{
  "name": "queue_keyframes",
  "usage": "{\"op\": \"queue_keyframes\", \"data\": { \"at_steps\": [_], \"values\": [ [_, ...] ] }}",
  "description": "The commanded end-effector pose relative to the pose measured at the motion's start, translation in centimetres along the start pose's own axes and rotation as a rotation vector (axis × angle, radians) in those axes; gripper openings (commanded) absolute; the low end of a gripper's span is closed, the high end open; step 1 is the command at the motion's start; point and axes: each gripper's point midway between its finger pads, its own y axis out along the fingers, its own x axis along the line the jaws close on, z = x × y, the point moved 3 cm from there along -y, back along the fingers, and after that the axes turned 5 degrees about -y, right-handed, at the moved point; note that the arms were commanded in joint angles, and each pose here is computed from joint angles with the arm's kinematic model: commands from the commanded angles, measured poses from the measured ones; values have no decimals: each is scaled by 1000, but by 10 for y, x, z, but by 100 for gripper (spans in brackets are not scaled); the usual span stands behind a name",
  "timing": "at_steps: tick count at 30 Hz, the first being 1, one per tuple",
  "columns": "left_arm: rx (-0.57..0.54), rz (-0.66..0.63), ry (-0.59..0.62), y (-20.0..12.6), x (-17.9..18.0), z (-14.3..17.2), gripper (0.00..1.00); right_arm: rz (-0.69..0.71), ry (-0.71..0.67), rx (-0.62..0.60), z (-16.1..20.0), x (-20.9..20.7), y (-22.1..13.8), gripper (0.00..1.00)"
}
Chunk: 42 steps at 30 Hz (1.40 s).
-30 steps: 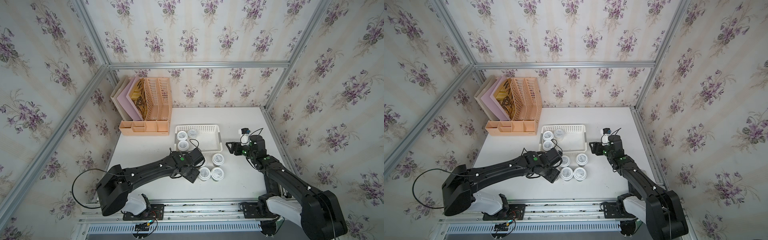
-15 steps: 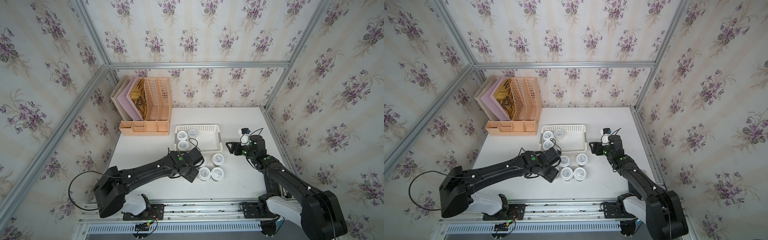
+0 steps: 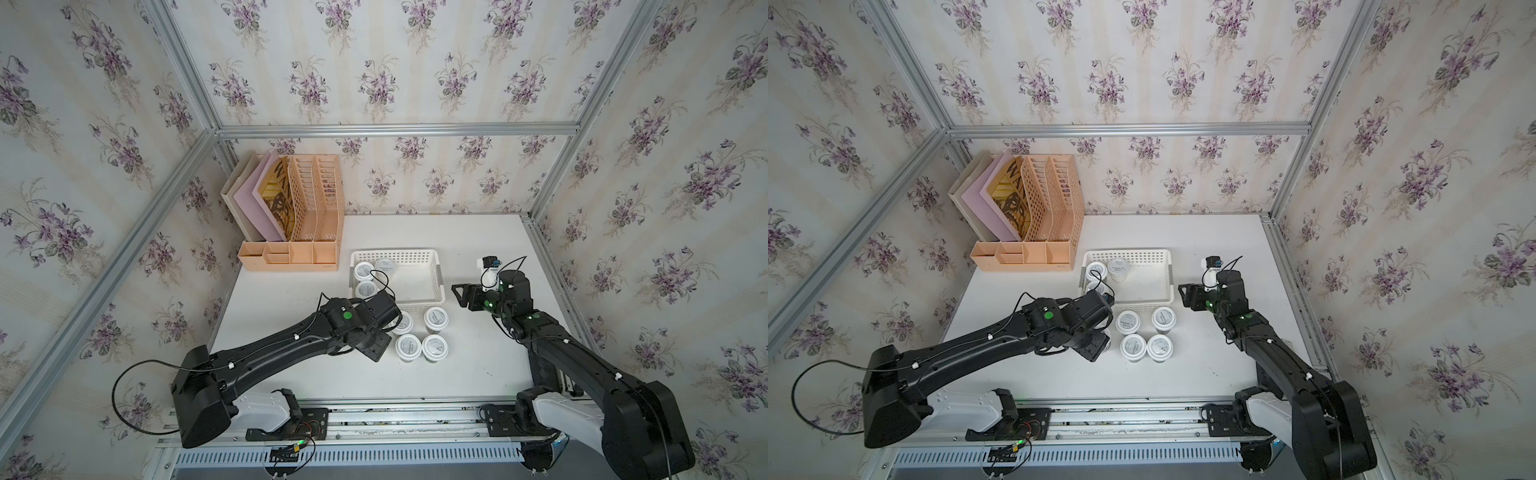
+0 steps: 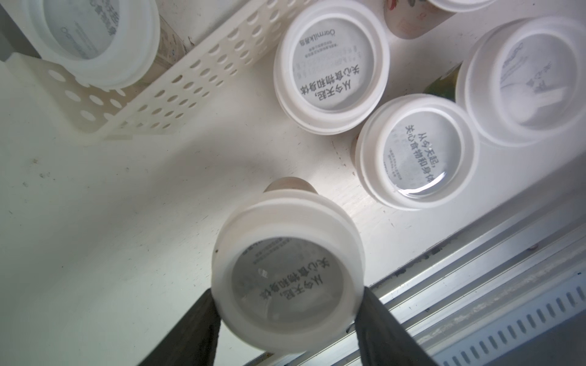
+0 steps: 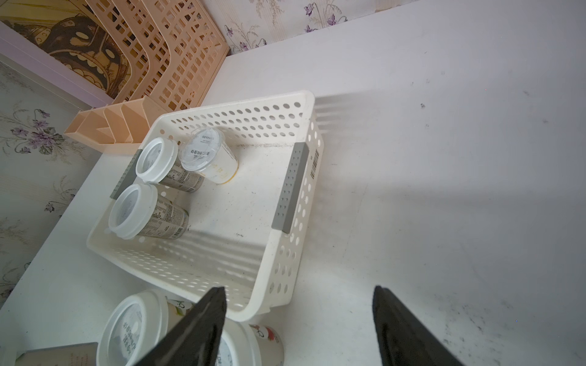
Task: Put the yogurt in the basket
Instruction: Pick up the yogurt from the center of the board, then place the yogurt in the basket.
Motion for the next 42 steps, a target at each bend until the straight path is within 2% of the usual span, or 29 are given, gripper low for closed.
{"op": "queue_keyframes", "data": {
  "at_steps": [1,15,27,34,42],
  "values": [
    [6,-33,23,-8,6,1,67,5,-5,-19,-6,1,-2,78],
    [-37,-50,85,-29,-1,-36,67,7,-8,-21,-7,1,-3,78],
    [-64,-50,112,-31,-3,-71,65,9,-7,-18,-6,0,-2,78],
    [-99,-49,130,-39,1,-103,65,12,-6,-15,-6,-1,-1,78],
    [-92,-28,141,-26,4,-138,66,13,-6,-10,-4,-1,1,78]
  ]
}}
